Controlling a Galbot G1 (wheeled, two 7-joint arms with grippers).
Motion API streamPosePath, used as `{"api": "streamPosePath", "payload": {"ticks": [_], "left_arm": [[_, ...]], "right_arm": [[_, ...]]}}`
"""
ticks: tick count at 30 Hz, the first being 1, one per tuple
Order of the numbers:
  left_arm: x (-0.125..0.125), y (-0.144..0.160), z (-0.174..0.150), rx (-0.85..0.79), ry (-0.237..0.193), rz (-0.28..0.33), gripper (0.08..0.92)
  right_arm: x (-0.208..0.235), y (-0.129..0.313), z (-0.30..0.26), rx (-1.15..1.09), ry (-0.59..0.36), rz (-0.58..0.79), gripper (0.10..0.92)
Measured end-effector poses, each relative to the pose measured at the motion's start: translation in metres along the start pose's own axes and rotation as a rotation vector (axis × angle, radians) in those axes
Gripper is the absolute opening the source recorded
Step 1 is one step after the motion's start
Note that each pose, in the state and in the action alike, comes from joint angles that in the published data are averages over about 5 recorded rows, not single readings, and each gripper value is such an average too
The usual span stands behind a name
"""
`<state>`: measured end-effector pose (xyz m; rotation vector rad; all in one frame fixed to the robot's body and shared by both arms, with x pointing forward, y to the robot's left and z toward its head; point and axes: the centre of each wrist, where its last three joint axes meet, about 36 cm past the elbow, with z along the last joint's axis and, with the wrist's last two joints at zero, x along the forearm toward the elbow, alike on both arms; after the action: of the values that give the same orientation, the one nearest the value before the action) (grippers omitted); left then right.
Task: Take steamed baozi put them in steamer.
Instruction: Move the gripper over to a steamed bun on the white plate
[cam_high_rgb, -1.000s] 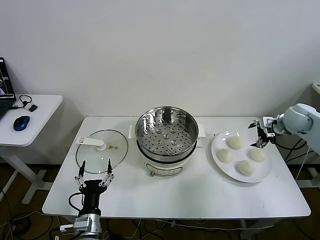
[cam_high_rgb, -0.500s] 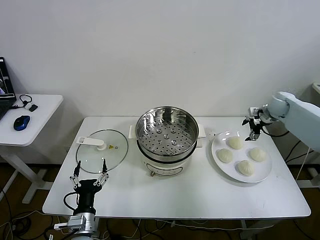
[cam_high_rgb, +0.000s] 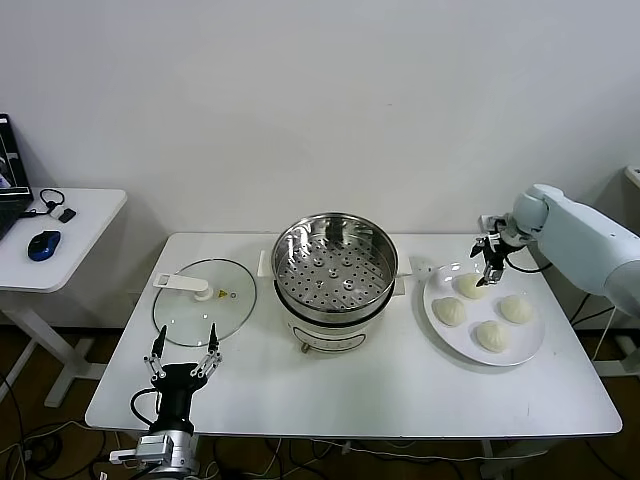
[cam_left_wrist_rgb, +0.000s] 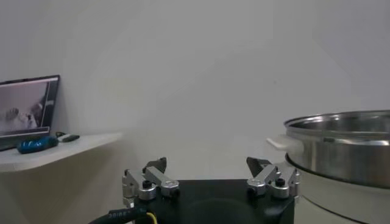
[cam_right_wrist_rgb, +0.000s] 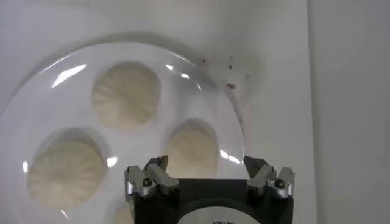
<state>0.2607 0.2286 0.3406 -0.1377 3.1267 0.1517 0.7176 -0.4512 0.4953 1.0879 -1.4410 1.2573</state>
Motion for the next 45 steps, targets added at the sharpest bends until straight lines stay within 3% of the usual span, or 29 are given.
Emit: {"api": "streamPosePath", "payload": {"ticks": [40, 45], "left_arm": [[-0.002, 0.0, 0.005, 0.008, -0.002, -0.005, 0.823], [-0.002, 0.0, 0.004, 0.009, -0.007, -0.006, 0.823]], "right_arm": [[-0.037, 0.005, 0.012, -0.022, 0.038, -0.031, 0.822], [-0.037, 0.003, 0.009, -0.021, 0.036, -0.026, 0.794]]}}
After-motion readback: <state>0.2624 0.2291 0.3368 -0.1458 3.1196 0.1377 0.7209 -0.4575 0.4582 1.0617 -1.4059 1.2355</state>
